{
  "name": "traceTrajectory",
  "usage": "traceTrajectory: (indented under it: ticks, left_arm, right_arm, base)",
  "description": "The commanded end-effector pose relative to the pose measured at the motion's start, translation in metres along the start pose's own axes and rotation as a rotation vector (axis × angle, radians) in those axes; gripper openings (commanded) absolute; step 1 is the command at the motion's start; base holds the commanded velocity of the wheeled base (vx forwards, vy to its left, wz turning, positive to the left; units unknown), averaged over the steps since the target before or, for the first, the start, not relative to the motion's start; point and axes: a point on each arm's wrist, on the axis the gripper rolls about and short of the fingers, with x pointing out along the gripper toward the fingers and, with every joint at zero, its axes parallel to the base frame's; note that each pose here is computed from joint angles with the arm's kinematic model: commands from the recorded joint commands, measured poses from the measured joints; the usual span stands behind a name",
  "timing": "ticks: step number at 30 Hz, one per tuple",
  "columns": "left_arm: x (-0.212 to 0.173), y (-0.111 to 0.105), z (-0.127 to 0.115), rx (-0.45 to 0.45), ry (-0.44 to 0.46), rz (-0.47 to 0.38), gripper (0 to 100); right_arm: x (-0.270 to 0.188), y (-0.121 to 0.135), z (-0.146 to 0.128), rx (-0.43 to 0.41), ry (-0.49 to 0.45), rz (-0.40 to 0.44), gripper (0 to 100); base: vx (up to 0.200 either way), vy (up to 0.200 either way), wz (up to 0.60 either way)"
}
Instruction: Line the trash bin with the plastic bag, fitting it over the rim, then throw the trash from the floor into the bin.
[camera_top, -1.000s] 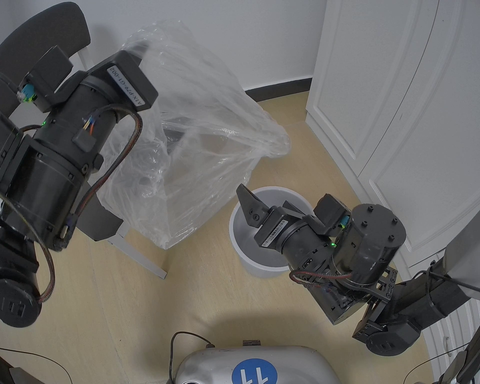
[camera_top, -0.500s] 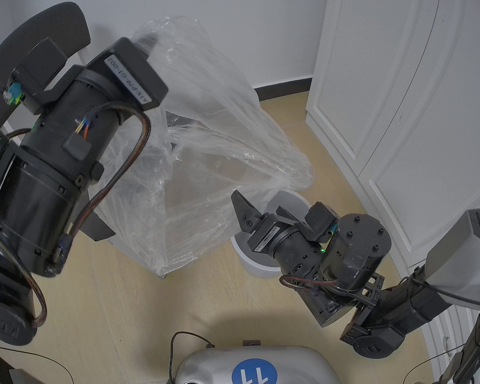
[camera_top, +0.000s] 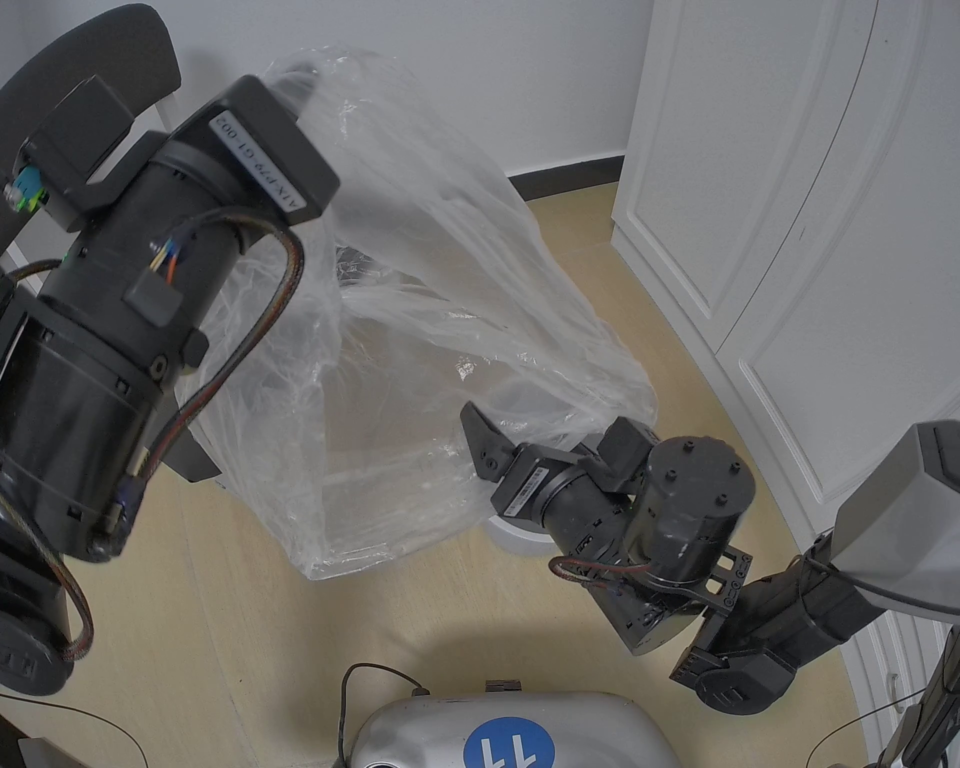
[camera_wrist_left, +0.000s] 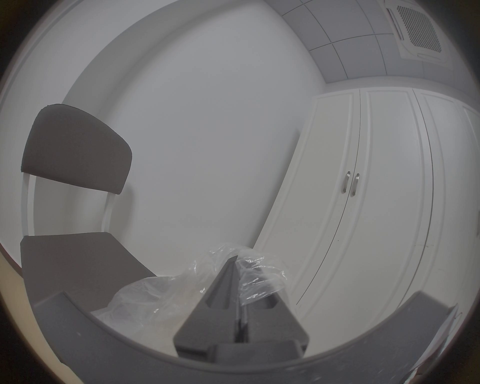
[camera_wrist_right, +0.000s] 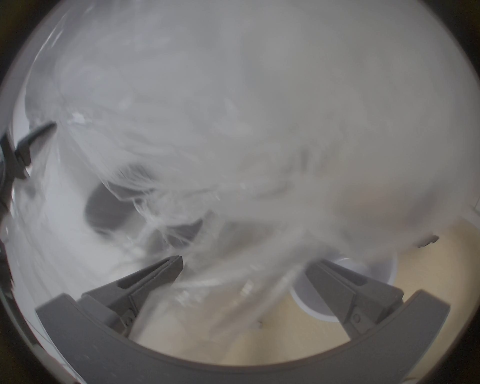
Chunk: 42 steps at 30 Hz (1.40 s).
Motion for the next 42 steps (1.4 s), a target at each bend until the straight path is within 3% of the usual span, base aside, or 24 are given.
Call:
traceTrajectory:
  ticks: [1, 3, 9, 26, 34, 38, 40, 42]
  left_arm:
    - [0.001, 0.002, 0.003, 0.0, -0.01, 0.006, 0]
    - [0.001, 0.003, 0.004, 0.001, -0.013, 0.01, 0]
    - [0.002, 0.004, 0.003, 0.006, -0.012, 0.016, 0]
    - [0.002, 0.004, 0.002, 0.009, -0.007, 0.016, 0]
    - [0.001, 0.004, 0.002, 0.008, -0.007, 0.015, 0]
    - [0.001, 0.004, 0.004, 0.005, -0.012, 0.015, 0]
    - [0.001, 0.004, 0.004, 0.005, -0.012, 0.015, 0]
    - [0.001, 0.004, 0.004, 0.005, -0.012, 0.015, 0]
  right_arm:
    - [0.002, -0.014, -0.013, -0.089, 0.074, -0.063, 100]
    - [-0.005, -0.022, -0.018, -0.159, 0.176, -0.119, 100]
    - [-0.021, -0.028, -0.011, -0.241, 0.317, -0.185, 100]
    - [-0.025, -0.024, 0.008, -0.239, 0.286, -0.178, 100]
    - [-0.018, -0.028, -0.022, -0.141, 0.385, -0.135, 100]
    - [-0.01, -0.025, -0.026, -0.084, 0.37, -0.132, 100]
    - [0.001, -0.018, -0.026, 0.002, 0.312, -0.122, 100]
    - [0.003, -0.017, -0.027, 0.011, 0.297, -0.12, 100]
  base:
    - [0.0, 0.0, 0.0]
    - [0.0, 0.0, 0.0]
    - [0.0, 0.0, 0.0]
    - [0.0, 0.0, 0.0]
    - [0.0, 0.0, 0.0]
    - [0.0, 0.0, 0.0]
    - [0.0, 0.0, 0.0]
    - [0.0, 0.0, 0.0]
